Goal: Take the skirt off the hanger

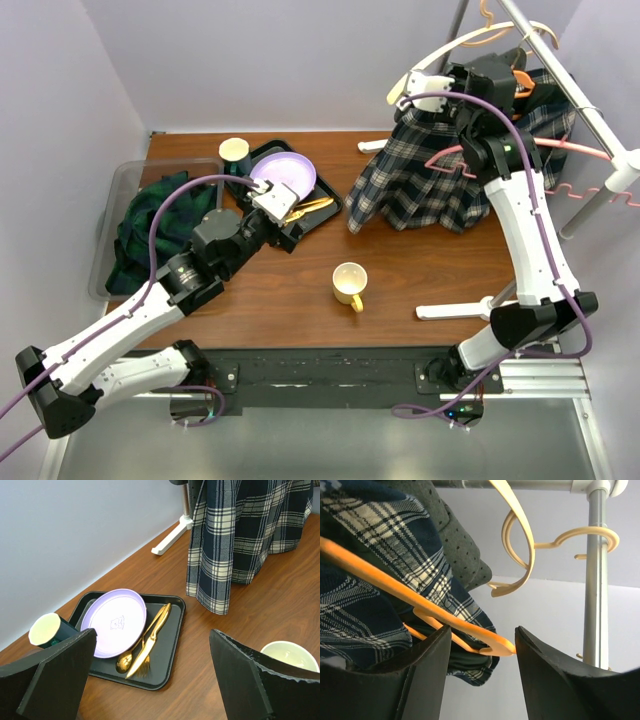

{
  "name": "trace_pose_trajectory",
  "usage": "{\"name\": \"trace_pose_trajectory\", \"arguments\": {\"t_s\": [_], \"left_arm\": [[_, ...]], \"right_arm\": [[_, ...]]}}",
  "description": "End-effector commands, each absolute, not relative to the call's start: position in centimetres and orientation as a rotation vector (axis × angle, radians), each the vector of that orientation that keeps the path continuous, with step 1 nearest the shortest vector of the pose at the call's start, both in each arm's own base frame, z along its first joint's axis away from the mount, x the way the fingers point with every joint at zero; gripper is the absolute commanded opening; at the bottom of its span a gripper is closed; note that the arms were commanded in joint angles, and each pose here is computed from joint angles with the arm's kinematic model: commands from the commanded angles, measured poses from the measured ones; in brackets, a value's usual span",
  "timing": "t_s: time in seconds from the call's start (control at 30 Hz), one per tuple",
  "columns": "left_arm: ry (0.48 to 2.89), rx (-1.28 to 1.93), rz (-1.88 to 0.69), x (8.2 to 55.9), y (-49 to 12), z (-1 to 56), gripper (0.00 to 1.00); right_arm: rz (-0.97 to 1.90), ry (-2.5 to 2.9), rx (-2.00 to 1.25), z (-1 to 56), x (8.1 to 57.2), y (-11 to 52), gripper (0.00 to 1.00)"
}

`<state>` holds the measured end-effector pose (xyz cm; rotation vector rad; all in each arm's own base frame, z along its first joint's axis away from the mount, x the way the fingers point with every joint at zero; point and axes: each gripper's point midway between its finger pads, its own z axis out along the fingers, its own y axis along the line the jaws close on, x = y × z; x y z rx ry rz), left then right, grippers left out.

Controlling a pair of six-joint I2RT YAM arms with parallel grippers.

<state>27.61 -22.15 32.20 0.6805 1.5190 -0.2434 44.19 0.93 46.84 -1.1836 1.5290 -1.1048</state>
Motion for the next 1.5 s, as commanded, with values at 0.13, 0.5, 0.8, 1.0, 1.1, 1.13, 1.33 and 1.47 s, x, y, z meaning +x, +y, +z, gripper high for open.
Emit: {"name": "trace_pose_trajectory", "arguments": {"t_s": [0.13,0.5,0.8,1.0,1.1,1.13,1.33,1.47], "left_arm": [[1.474,0.652,-0.268,27.1,-21.9,33.8,1.00],[1.458,0.648,-0.271,26.8,-21.7,34.4,1.00],[1.444,0.645,-0.289,26.6,-21.7,34.8,1.00],[1.430,0.626,-0.303,26.6,-21.9,35.2,1.00],[1.424,0.625,-0.312,26.6,-22.0,35.4,1.00],[1.427,0.622,-0.310,26.6,-21.9,35.4,1.00],[1.428,0.619,-0.307,26.6,-21.8,35.2,1.00],[1.427,0.618,-0.307,26.5,-21.7,35.3,1.00]], "right_arm": [[-1.211,1.482,-1.225,47.3,45.1,0.2,0.58],[-1.333,1.370,-1.200,48.2,47.1,-0.4,0.53],[-1.361,1.276,-1.168,49.9,47.3,-0.3,0.21],[-1.341,1.189,-1.153,51.4,47.2,0.6,0.13],[-1.333,1.171,-1.173,51.3,47.2,0.8,0.12],[-1.335,1.162,-1.174,51.4,47.3,0.9,0.11],[-1.387,1.087,-1.154,53.7,46.8,0.6,0.00],[-1.417,1.023,-1.148,55.5,46.5,0.5,0.00]]}}
